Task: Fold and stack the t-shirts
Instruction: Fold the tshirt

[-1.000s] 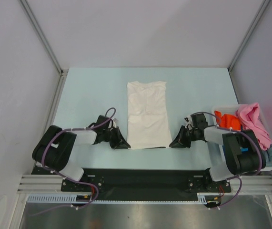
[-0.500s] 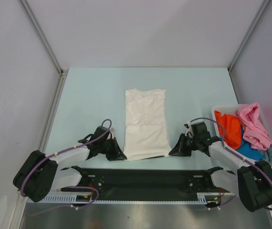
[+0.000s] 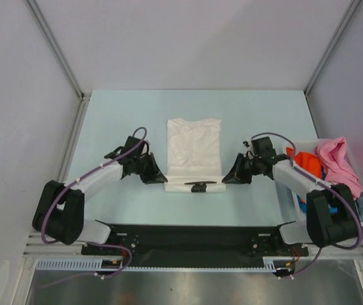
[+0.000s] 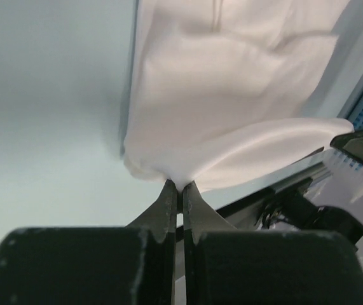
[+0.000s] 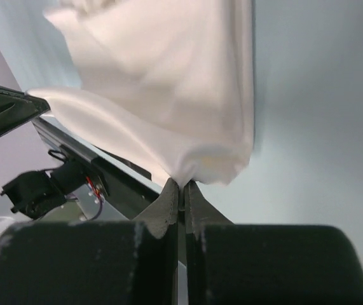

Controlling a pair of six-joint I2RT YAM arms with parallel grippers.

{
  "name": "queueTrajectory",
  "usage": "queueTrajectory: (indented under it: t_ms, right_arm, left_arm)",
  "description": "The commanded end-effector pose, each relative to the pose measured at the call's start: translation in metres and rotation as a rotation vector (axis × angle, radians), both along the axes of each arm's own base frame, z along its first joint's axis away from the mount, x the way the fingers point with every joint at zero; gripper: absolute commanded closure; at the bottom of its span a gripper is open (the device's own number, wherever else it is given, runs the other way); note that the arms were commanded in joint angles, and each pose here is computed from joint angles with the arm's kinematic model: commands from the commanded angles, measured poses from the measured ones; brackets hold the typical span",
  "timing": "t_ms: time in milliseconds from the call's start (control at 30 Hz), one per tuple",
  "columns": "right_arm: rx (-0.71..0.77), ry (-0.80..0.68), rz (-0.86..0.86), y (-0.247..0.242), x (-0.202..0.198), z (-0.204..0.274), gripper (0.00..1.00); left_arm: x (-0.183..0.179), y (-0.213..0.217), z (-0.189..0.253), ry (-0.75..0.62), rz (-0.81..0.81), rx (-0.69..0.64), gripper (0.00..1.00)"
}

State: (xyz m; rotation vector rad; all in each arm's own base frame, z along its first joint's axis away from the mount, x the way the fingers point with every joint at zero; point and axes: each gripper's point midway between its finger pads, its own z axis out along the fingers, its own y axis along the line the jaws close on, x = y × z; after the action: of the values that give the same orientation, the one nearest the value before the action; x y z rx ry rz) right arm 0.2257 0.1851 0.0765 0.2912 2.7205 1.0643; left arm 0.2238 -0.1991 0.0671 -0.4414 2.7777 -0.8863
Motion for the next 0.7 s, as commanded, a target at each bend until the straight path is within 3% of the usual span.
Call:
queueTrajectory:
  t_ms: [0,267,667]
  right_arm:
    - [-0.026,-0.082,-0.008,-0.004,0.043,0.015,1.00]
    - [-0.021,-0.117,-0.014,0.006,0.134,0.031,1.00]
    - [0.029,-0.177,-0.031,0.012,0.220,0.052,1.00]
  left_arm:
    - [0.043,0.013,0.011,-0.057,-0.006,0.060,1.00]
    - [0.128,-0.002,0.044,-0.148,-0.032,0.035,1.00]
    - [0.224,-0.007,0.065,-0.247,0.015,-0.014,1.00]
